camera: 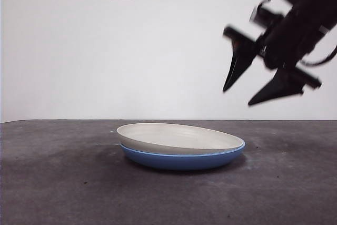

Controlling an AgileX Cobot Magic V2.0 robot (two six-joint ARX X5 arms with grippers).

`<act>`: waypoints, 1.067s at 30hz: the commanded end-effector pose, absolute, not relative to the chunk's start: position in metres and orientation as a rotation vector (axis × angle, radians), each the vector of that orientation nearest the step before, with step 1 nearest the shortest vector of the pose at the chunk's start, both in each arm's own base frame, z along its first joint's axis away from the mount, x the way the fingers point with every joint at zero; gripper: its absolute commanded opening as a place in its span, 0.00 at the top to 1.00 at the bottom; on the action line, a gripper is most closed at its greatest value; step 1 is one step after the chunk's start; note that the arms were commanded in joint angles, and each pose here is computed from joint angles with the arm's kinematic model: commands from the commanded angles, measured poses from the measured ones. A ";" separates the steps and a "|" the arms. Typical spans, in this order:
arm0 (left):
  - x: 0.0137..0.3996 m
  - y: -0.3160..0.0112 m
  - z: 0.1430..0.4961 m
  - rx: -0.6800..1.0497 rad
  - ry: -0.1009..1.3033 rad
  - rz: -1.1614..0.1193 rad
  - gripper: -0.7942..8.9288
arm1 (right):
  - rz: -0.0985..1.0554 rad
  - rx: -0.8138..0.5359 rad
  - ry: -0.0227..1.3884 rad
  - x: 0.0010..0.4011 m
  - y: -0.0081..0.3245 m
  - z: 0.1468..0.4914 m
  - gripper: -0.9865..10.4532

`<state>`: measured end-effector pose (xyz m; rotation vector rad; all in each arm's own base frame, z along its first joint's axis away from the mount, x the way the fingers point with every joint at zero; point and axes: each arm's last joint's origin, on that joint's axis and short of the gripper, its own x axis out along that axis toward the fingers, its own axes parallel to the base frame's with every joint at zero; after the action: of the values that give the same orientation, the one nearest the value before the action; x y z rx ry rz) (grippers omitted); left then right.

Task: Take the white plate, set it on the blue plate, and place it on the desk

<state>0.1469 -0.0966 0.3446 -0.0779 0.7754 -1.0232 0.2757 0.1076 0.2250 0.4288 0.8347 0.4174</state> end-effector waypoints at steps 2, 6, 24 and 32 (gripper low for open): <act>0.148 -0.098 0.347 -0.065 0.760 -1.038 0.53 | 0.473 0.353 0.773 0.258 0.103 0.255 0.67; 0.148 -0.098 0.347 -0.065 0.760 -1.038 0.53 | 0.540 0.299 0.748 0.229 0.094 0.280 0.67; 0.148 -0.098 0.347 -0.066 0.761 -1.038 0.53 | 0.646 0.137 0.978 0.118 0.061 0.301 0.67; 0.148 -0.098 0.346 -0.066 0.761 -1.038 0.53 | 0.656 0.134 0.951 0.112 0.060 0.304 0.67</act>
<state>0.1469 -0.0966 0.3446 -0.0776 0.7752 -1.0234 0.1110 0.0583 0.2989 0.1476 0.9754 0.6369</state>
